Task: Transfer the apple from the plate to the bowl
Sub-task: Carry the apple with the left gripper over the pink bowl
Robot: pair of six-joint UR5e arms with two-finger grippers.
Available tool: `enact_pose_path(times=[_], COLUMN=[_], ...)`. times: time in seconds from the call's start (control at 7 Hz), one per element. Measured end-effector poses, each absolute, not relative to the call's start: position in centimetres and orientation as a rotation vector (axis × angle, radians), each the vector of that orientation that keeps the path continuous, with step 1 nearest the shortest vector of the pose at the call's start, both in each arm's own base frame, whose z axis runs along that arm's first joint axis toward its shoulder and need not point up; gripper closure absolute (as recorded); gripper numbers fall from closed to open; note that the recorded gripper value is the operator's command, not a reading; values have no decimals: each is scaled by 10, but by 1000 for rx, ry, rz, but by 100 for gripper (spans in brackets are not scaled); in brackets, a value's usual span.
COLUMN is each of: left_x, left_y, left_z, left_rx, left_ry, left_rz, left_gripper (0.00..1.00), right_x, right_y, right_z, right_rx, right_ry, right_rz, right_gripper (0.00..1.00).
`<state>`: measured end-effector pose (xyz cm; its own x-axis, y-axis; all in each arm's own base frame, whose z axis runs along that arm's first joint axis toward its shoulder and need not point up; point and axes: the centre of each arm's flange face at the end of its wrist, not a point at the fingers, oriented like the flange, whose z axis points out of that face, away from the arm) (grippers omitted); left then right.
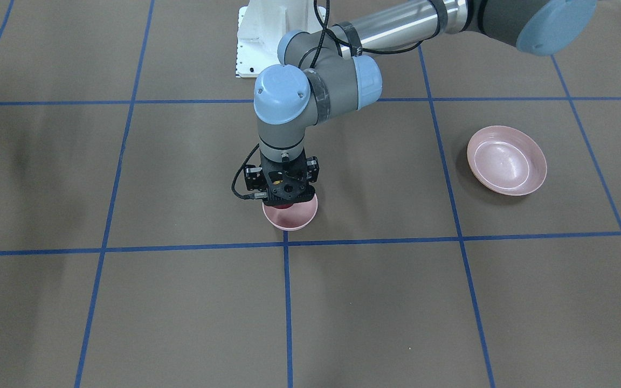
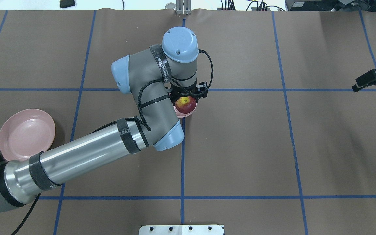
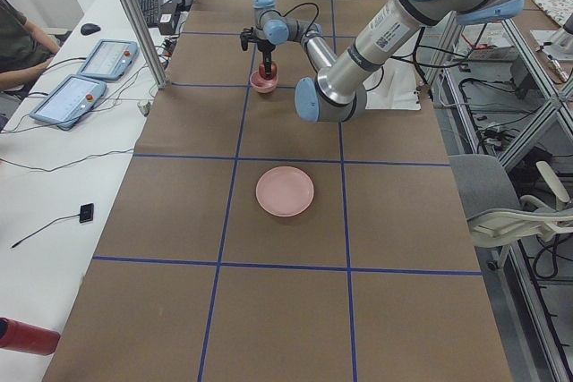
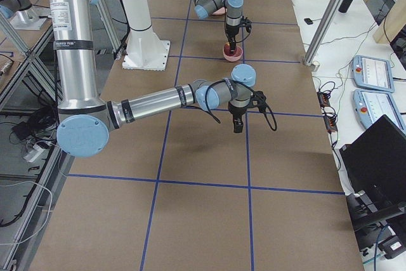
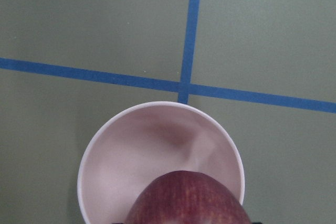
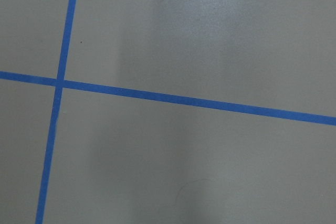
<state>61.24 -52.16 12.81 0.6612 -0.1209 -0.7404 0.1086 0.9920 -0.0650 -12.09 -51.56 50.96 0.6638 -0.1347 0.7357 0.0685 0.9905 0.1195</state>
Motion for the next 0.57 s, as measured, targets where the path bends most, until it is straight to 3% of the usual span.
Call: enact_pose_path(times=[0.29,0.43,0.57], left_x=[610,608,608], left_y=[-527,-531,-533], left_z=[132,135,140], left_rx=[5,13,14], left_ry=[834,830,823], left_rz=[-105,-94,-89], left_gripper=[96,30,3], right_x=[-121,-122,-122], right_y=[-516,-517,-517], right_z=[513,516,518], right_rx=[81,76,74], right_ry=[-836,-835,-834], right_rz=[-115,-114,-113], right_gripper=[0,0,0])
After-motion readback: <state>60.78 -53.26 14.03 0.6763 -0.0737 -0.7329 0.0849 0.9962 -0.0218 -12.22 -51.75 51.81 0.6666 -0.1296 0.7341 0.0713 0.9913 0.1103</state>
